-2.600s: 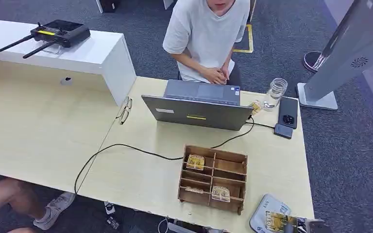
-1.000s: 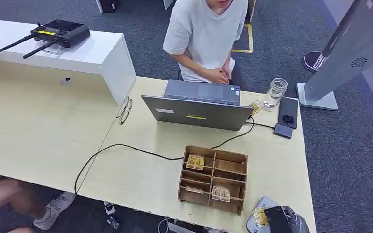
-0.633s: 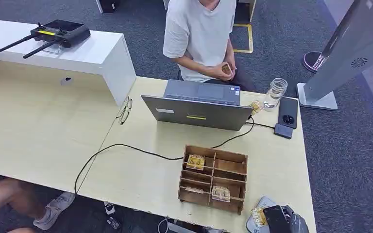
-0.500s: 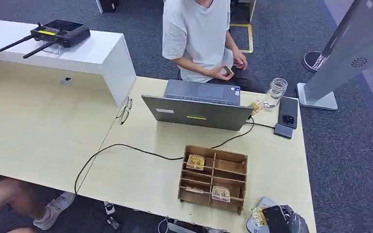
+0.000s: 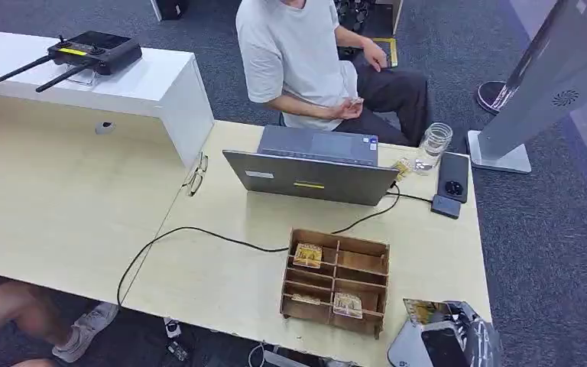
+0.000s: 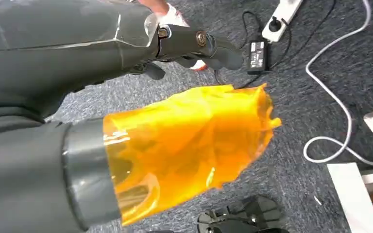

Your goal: Pass the card to the sensor for recognition and then transmit it.

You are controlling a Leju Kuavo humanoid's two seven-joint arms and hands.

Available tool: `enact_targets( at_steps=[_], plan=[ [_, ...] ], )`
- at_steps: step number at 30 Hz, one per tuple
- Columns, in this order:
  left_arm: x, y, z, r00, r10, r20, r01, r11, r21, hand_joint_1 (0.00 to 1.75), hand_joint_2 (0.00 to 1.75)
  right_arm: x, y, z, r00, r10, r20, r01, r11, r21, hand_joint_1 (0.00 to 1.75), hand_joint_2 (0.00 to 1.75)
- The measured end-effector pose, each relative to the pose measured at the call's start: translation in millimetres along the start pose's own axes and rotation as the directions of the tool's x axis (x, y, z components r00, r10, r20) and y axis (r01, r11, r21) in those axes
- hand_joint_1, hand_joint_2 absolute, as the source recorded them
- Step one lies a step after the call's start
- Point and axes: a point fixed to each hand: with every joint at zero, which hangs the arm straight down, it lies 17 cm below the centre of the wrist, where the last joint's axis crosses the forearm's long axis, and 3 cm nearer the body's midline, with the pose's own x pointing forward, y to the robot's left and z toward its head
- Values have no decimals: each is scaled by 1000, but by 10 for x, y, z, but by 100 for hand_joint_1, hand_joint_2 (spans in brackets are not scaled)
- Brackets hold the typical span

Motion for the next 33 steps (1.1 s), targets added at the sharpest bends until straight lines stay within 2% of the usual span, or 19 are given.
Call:
enact_targets(
  at_steps=[6,15,25,33],
  plan=[
    [14,-24,7,1000,16,-4,-16,1000,-1,0,0,542,-282,-52,985,-17,169,31,997,-77,175,175],
    [70,-43,-2,1000,4,8,-4,1000,-13,0,0,1124,-549,-89,937,-27,348,84,985,-149,175,175],
    [211,-50,-47,999,-35,30,36,998,-42,0,0,1631,-512,-282,879,-28,476,109,984,-144,175,175],
    [315,-58,-74,995,-79,54,83,995,-62,0,0,1905,-384,-473,855,-33,517,115,985,-127,175,175]
  ],
)
